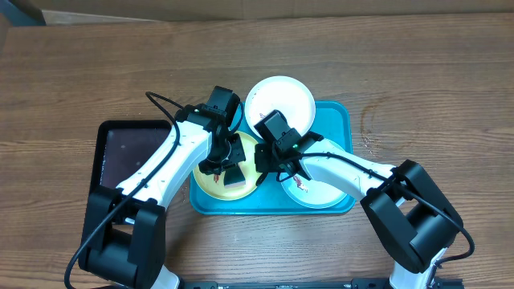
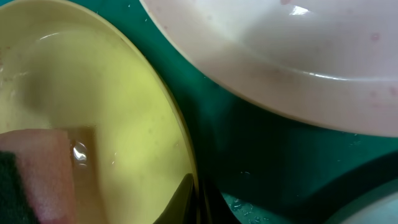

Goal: Clean dirty plates on tray and stack at the side
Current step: 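Hold the yellow plate rim with right gripper while left gripper scrubs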

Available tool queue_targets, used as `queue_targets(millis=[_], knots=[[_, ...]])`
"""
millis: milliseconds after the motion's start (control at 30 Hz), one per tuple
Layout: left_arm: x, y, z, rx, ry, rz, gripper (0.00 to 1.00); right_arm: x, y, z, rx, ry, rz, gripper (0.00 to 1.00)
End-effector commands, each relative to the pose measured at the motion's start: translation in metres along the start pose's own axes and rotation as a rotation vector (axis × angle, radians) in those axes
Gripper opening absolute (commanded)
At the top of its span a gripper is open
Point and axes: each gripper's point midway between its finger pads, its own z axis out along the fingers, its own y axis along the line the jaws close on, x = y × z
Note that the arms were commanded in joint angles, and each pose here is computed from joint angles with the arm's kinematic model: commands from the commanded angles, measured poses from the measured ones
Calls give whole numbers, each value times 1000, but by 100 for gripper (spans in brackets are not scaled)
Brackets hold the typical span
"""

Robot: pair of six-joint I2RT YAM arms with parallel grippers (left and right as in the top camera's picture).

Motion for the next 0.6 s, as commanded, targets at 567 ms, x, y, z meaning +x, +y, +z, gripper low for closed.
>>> queue_targets(millis=[567], knots=[[7, -13, 21, 87, -2, 4, 4, 1, -1, 5, -13, 5, 7, 4]])
